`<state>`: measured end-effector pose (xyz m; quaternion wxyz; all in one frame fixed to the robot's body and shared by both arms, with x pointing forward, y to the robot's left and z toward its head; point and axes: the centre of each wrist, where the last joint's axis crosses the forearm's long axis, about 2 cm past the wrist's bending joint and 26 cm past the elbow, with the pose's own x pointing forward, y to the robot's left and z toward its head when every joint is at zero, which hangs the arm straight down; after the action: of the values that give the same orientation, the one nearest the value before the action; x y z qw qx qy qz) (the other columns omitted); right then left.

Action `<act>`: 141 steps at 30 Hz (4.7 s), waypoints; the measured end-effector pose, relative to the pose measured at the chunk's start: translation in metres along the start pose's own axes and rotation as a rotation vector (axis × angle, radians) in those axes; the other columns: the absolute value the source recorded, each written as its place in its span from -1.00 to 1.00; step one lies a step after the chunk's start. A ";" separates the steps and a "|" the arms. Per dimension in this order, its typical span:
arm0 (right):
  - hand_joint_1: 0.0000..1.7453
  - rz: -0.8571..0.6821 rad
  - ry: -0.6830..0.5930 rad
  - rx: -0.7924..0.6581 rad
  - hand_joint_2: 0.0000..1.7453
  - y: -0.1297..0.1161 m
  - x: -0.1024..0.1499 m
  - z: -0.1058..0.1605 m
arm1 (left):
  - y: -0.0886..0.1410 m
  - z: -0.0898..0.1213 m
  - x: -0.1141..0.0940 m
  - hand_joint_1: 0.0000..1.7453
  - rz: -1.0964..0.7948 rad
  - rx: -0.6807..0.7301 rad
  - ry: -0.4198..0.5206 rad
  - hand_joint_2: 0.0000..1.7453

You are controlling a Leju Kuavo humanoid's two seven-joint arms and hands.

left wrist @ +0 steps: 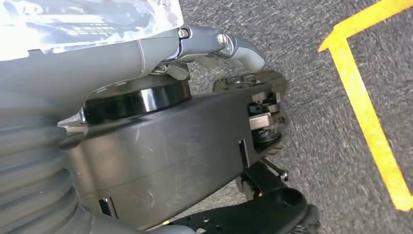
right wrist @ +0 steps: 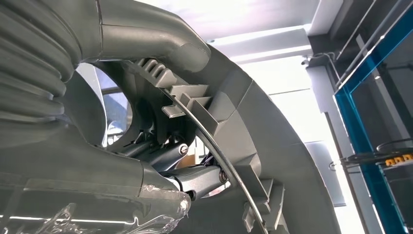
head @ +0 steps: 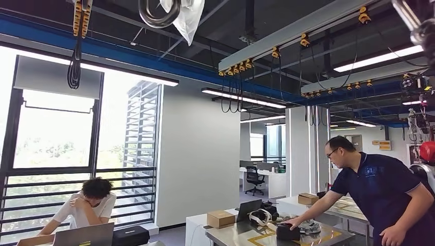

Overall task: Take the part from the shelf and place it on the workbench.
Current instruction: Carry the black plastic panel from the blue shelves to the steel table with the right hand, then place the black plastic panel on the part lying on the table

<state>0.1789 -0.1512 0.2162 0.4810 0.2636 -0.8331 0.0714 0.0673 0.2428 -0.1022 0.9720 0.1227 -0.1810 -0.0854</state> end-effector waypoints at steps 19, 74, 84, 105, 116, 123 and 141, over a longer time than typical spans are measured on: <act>1.00 -0.009 -0.006 -0.003 1.00 0.000 0.000 0.000 | 0.001 -0.001 0.000 -1.00 0.009 -0.005 0.013 1.00; 1.00 -0.028 0.001 -0.004 1.00 -0.002 -0.004 0.000 | -0.002 0.000 -0.001 -1.00 0.018 -0.023 0.032 1.00; 1.00 -0.033 0.008 -0.008 1.00 -0.002 -0.005 0.000 | 0.001 -0.001 0.000 -1.00 0.023 -0.017 0.035 1.00; 1.00 -0.031 0.011 -0.011 1.00 -0.003 -0.006 0.000 | -0.001 -0.001 0.001 -1.00 0.020 -0.016 0.034 1.00; 1.00 -0.029 0.011 -0.010 1.00 -0.004 -0.006 -0.001 | -0.001 -0.001 0.003 -1.00 0.018 -0.016 0.029 1.00; 1.00 -0.028 0.011 0.006 1.00 -0.004 -0.006 -0.004 | -0.001 -0.001 0.004 -1.00 0.012 -0.020 0.027 1.00; 1.00 0.006 0.017 0.111 1.00 -0.004 -0.007 -0.031 | -0.005 0.000 0.004 -1.00 -0.021 -0.050 0.015 1.00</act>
<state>0.2075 -0.1408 0.2260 0.4725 0.2868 -0.8245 0.1212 0.0704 0.2370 -0.1020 0.9751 0.1010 -0.1703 -0.0994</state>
